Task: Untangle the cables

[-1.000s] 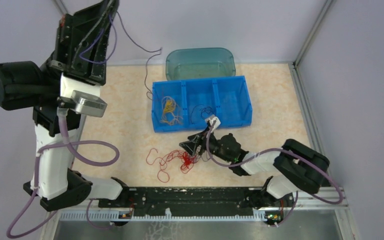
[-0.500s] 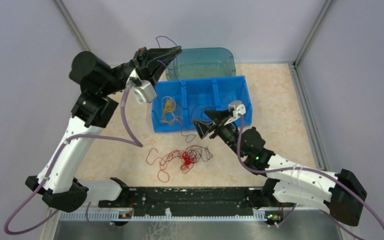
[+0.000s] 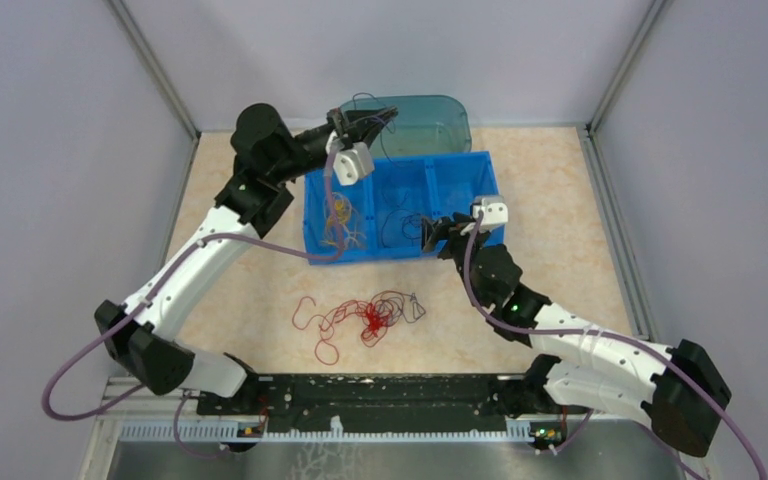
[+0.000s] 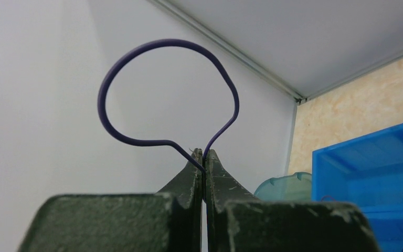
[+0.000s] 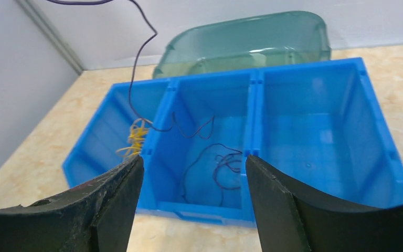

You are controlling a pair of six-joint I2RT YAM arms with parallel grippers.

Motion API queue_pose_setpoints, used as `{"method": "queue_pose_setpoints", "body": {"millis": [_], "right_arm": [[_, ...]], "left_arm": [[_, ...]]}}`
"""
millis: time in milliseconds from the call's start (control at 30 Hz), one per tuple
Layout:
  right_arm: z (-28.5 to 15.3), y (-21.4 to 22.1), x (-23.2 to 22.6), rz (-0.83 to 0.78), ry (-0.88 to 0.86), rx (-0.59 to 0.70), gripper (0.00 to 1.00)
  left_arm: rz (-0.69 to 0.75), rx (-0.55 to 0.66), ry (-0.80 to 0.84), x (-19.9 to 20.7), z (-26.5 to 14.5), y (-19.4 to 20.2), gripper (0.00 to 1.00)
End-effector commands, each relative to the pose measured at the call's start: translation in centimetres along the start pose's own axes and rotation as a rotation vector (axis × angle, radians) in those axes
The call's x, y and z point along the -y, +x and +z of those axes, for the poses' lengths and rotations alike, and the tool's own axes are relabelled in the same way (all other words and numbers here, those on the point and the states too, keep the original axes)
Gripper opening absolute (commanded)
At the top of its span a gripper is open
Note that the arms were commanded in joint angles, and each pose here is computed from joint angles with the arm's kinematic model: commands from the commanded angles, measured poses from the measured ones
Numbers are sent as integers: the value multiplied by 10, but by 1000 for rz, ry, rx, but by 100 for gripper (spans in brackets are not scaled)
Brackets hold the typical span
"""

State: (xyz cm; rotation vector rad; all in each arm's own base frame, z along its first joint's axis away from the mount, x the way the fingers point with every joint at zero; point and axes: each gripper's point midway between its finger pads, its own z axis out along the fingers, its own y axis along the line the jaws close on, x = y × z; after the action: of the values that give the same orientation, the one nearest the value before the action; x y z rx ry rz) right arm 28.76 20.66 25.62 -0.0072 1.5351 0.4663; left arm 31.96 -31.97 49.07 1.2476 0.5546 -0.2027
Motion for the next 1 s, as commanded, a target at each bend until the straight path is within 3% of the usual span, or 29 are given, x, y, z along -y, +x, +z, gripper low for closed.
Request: {"method": "queue_pose_setpoints", "body": {"millis": [0,433,633,667,733,833,967], "right_arm": [[4,-11,20,-8,123,32,72],[-11,-5,45,1,187,20,71],[-9,-11,47,7,195,1,71],[-8,-11,49,5,206,-7,71],[-7,-11,55,11,232,-21,71],[-7,-11,59,14,244,-32,71],[-7,-12,61,22,246,-33,71]], "left_arm": [[-5,-38,-70,-5,12,25,0],[-224,-242,94,77,17,124,0],[-368,-430,205,123,13,176,0],[-391,-482,224,131,12,187,3],[-455,-600,256,144,8,207,22],[-549,-663,321,159,5,214,41],[-582,-697,352,173,-1,217,52]]}}
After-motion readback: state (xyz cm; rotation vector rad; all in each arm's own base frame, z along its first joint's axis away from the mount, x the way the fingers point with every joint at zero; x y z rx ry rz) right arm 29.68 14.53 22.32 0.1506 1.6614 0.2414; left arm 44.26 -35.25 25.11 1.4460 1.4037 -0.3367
